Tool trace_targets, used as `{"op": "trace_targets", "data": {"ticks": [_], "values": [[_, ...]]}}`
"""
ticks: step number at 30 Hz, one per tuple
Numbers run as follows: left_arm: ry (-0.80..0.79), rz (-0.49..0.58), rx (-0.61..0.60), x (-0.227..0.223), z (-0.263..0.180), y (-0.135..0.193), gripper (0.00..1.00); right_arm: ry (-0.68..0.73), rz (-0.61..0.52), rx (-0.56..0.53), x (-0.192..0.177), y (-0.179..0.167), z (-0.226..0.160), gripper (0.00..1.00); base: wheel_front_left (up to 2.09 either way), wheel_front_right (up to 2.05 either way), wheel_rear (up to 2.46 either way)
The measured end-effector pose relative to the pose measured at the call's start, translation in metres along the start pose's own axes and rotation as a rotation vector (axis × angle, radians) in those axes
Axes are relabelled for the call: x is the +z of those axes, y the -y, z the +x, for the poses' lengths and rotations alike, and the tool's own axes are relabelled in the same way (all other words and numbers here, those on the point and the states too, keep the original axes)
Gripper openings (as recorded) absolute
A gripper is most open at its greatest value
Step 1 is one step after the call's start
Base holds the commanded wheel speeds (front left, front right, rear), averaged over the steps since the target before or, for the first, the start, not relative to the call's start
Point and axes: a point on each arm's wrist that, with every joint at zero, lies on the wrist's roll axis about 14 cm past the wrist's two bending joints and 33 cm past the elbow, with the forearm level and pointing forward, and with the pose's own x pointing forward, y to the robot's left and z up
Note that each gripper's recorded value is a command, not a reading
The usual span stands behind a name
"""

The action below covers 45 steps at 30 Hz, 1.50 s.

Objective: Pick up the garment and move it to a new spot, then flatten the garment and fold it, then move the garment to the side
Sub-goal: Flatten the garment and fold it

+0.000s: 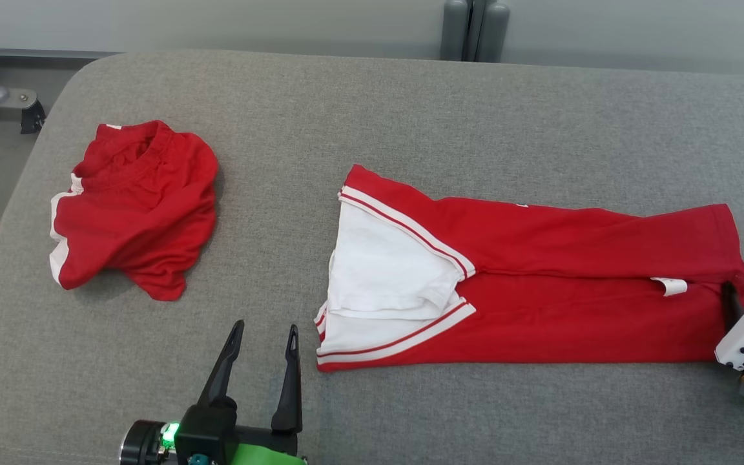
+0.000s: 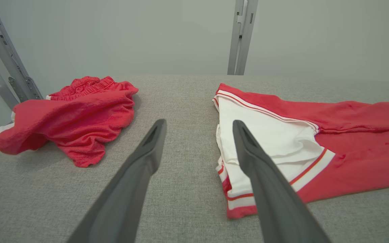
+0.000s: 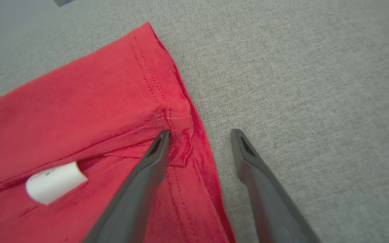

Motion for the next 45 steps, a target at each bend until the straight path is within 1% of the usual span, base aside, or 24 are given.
{"op": "trace_targets", "data": {"ticks": [1, 3, 4, 10, 15, 19, 24, 28, 31, 33, 36, 42, 45], "values": [[0.001, 0.001, 0.000, 0.000, 0.001, 0.000, 1.00, -0.011, 0.002, 0.003, -0.002, -0.001, 0.001, 0.40, 0.00, 0.00, 0.00], [0.002, 0.001, 0.000, 0.001, 0.002, -0.001, 1.00, -0.037, 0.005, 0.015, -0.008, -0.007, 0.002, 0.05, 0.00, 0.00, 0.00], [0.002, 0.001, 0.000, 0.001, 0.002, 0.000, 1.00, -0.051, 0.004, 0.021, -0.011, -0.009, 0.002, 0.00, 0.00, 0.00, 0.00], [0.001, -0.004, -0.011, 0.000, 0.003, 0.003, 1.00, -0.071, -0.013, 0.033, -0.015, -0.009, 0.000, 0.00, 0.00, 0.00, 0.00], [0.007, -0.003, -0.016, 0.002, 0.005, 0.004, 1.00, -0.024, -0.088, 0.023, -0.004, 0.001, -0.003, 0.00, 0.00, 0.00, 0.00], [0.017, 0.003, -0.020, 0.005, 0.006, 0.004, 1.00, 0.032, -0.166, -0.010, 0.015, 0.020, -0.008, 0.00, 0.00, 0.00, 0.00], [0.025, -0.010, -0.034, 0.007, 0.007, 0.008, 1.00, 0.120, -0.295, -0.073, 0.051, 0.053, -0.019, 0.00, 0.00, 0.00, 0.00], [0.035, -0.017, -0.045, 0.010, 0.009, 0.011, 1.00, 0.169, -0.379, -0.116, 0.075, 0.072, -0.030, 0.00, 0.00, 0.00, 0.00], [0.037, -0.019, -0.059, 0.011, 0.010, 0.014, 1.00, 0.214, -0.414, -0.136, 0.094, 0.078, -0.037, 0.00, 0.00, 0.00, 0.00], [0.036, -0.020, -0.066, 0.010, 0.011, 0.017, 1.00, 0.238, -0.421, -0.129, 0.101, 0.072, -0.040, 0.00, 0.00, 0.00, 0.00], [0.034, -0.021, -0.078, 0.009, 0.011, 0.020, 1.00, 0.266, -0.426, -0.094, 0.106, 0.054, -0.042, 0.00, 0.00, 0.00, 0.00], [0.032, -0.022, -0.090, 0.009, 0.009, 0.023, 1.00, 0.317, -0.438, -0.001, 0.119, 0.006, -0.053, 0.00, 0.00, 0.00, 0.00], [0.033, -0.023, -0.083, 0.009, 0.007, 0.021, 1.00, 0.321, -0.436, 0.049, 0.116, -0.018, -0.059, 0.00, 0.00, 0.00, 0.00]]}}
